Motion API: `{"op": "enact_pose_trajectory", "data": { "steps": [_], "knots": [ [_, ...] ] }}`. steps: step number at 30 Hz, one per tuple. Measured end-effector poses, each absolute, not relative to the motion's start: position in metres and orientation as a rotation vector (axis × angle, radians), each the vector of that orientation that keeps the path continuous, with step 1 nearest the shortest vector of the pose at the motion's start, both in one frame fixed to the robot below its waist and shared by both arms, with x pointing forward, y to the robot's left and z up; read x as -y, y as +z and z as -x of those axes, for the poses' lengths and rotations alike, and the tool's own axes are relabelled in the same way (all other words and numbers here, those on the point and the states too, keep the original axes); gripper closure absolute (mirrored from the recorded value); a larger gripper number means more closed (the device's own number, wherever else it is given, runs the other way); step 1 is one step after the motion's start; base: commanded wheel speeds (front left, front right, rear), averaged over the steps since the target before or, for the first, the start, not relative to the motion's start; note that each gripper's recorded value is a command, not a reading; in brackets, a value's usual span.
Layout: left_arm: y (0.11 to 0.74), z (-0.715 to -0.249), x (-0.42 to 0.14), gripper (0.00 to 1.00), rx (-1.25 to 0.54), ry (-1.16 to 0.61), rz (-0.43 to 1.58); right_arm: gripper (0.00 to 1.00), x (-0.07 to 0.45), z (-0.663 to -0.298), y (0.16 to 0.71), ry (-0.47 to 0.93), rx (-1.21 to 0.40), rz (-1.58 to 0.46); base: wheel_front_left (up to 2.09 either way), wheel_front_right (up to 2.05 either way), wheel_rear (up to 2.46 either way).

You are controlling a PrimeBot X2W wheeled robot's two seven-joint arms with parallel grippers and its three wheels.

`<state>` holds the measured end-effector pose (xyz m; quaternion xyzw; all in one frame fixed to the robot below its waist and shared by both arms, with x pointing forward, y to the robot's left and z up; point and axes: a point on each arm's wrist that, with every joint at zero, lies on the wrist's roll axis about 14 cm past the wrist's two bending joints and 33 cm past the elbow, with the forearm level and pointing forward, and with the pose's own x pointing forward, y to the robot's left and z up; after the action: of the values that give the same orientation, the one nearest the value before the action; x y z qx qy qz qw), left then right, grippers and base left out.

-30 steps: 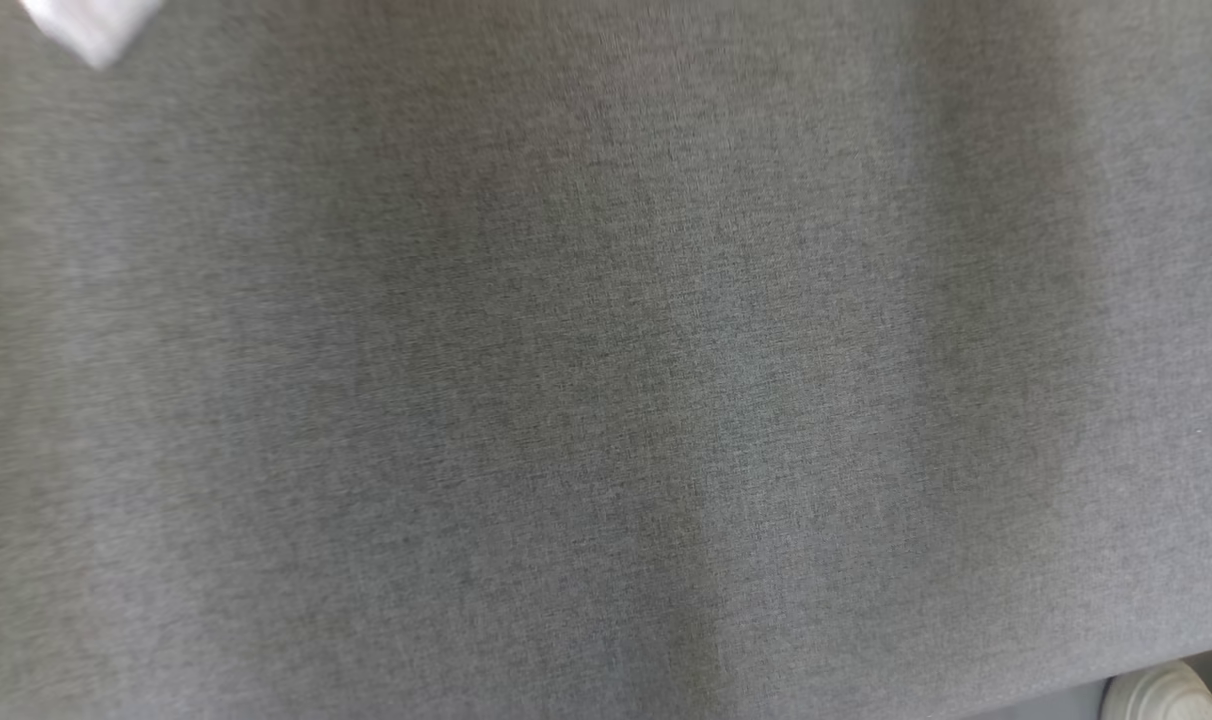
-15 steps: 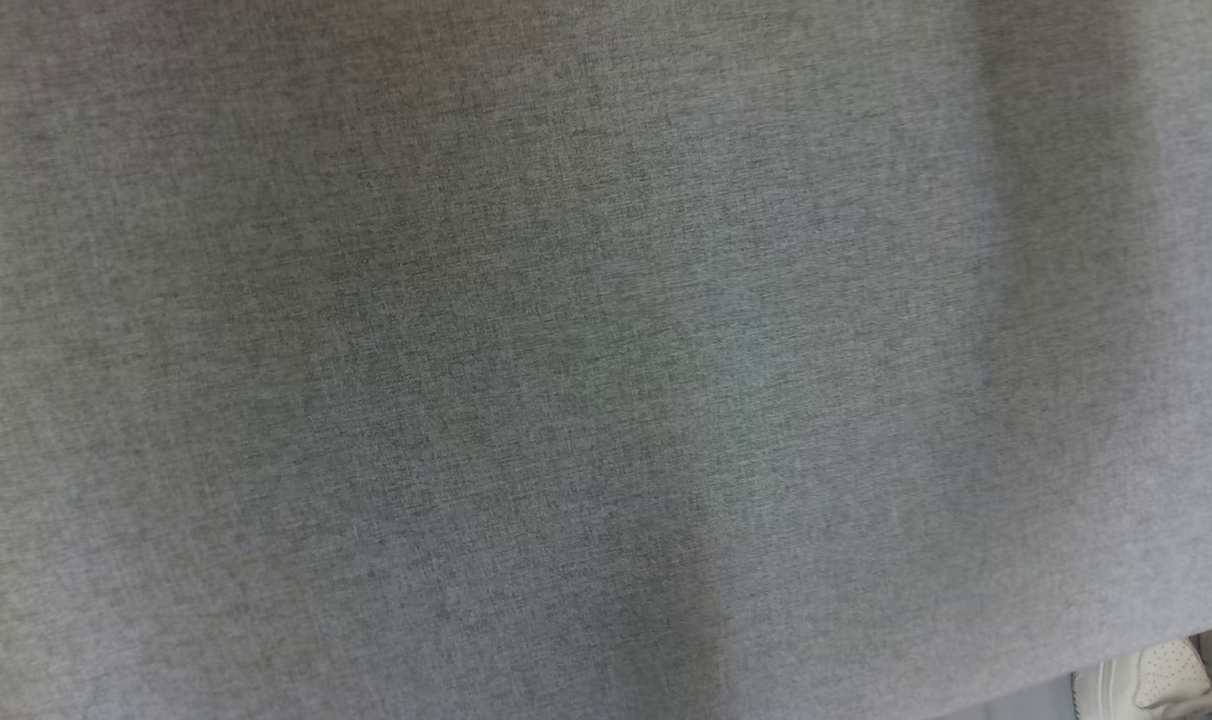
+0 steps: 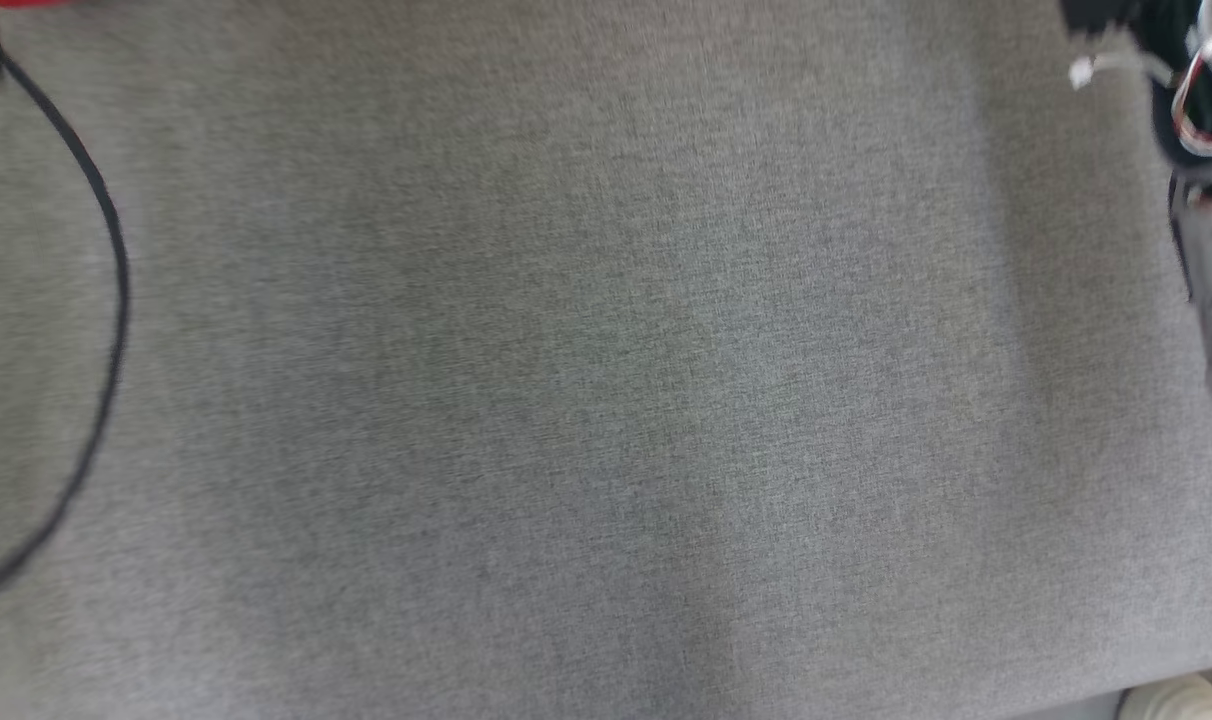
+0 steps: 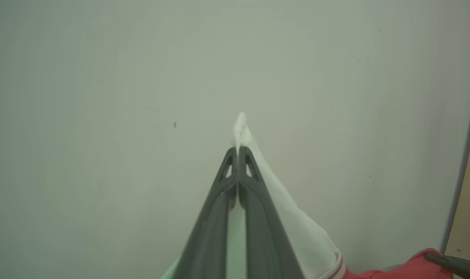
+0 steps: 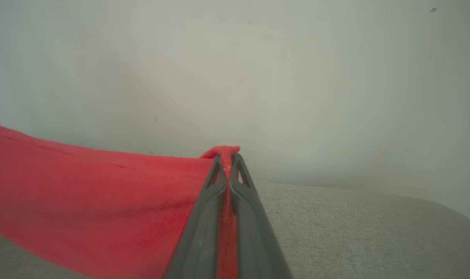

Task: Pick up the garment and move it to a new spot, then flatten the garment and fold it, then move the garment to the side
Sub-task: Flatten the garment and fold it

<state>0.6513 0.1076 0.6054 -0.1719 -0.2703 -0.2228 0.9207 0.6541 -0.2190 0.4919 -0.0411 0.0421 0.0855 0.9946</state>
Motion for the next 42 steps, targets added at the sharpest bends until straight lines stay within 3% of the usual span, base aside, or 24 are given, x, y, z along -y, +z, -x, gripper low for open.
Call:
{"op": "enact_pose_trajectory", "data": {
  "steps": [9,23,35,42],
  "knots": [
    [0.573,-0.603,-0.135,1.0,0.408,-0.351,0.432,1.0,0.216,-0.609,0.476,0.168,-0.195,-0.002,0.0,0.0,0.0],
    [0.51,-0.461,-0.15,1.0,0.121,-0.187,0.651,1.0,0.222,-0.505,0.46,0.096,-0.321,-0.176,0.0,0.0,0.0],
    [0.485,-0.379,-0.146,1.0,-0.102,-0.192,0.824,1.0,0.228,-0.446,0.455,0.03,-0.364,-0.265,0.0,0.0,0.0],
    [0.472,-0.342,-0.144,1.0,-0.222,-0.201,0.89,1.0,0.23,-0.409,0.44,0.008,-0.467,-0.268,0.0,0.0,0.0]
  ]
}}
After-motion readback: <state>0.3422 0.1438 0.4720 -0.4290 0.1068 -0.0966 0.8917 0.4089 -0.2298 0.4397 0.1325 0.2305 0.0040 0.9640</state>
